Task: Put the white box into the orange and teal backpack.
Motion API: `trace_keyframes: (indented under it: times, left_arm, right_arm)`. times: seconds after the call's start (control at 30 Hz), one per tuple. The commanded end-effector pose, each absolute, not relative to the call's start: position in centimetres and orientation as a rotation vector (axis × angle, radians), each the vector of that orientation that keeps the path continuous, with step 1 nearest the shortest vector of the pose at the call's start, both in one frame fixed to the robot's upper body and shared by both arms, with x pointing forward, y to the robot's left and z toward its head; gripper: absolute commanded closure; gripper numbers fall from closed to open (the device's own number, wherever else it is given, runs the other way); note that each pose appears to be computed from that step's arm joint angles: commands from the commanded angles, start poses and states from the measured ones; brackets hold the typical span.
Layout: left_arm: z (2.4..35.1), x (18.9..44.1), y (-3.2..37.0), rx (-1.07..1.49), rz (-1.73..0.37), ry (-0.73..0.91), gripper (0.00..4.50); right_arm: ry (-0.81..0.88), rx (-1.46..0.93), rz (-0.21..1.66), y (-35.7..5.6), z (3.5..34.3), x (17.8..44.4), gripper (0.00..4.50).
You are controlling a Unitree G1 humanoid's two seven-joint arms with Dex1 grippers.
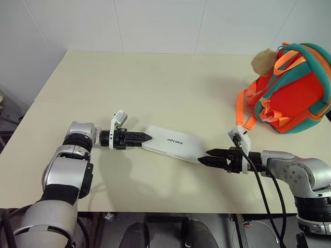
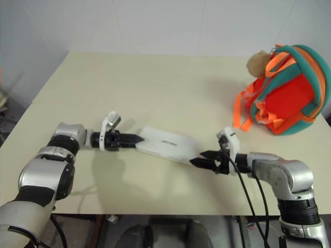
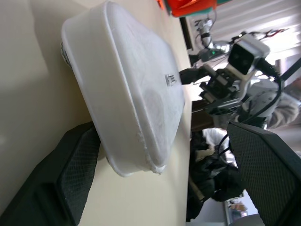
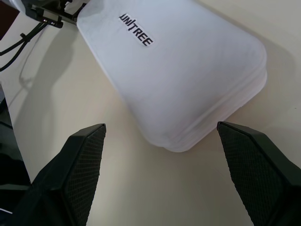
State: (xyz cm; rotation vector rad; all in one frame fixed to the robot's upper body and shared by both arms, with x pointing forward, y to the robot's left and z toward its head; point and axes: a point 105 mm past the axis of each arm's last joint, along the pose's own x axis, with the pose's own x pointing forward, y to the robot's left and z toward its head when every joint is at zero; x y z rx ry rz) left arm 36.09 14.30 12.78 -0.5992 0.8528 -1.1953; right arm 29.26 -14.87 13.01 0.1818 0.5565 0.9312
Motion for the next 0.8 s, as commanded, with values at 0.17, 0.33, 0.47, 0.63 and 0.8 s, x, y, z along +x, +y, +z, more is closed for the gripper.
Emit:
trace_keyframes:
  times: [0.17, 0.33, 0.47, 0.63, 0.8]
  left_arm:
    - [12.7, 34.9, 15.1, -0.566, -1.245, 0.939, 0.03]
    - [12.7, 34.4, 15.0, -0.582, -1.263, 0.957, 0.03]
    - [12.9, 33.8, 14.6, -0.592, -1.296, 0.98, 0.03]
    - [13.1, 33.0, 14.5, -0.6, -1.332, 0.998, 0.03]
    - [13.1, 33.2, 14.5, -0.616, -1.33, 0.98, 0.03]
  right_arm:
    - [0.51, 0.128, 0.968, -14.9, 13.8, 29.1, 0.0]
    - [0.5, 0.124, 0.982, -14.4, 14.0, 29.6, 0.0]
    - [0.487, 0.119, 0.998, -13.9, 14.0, 30.1, 0.0]
    - [0.475, 0.113, 1.02, -13.3, 14.3, 30.5, 0.0]
    - [0.477, 0.103, 1.048, -12.9, 14.4, 30.4, 0.0]
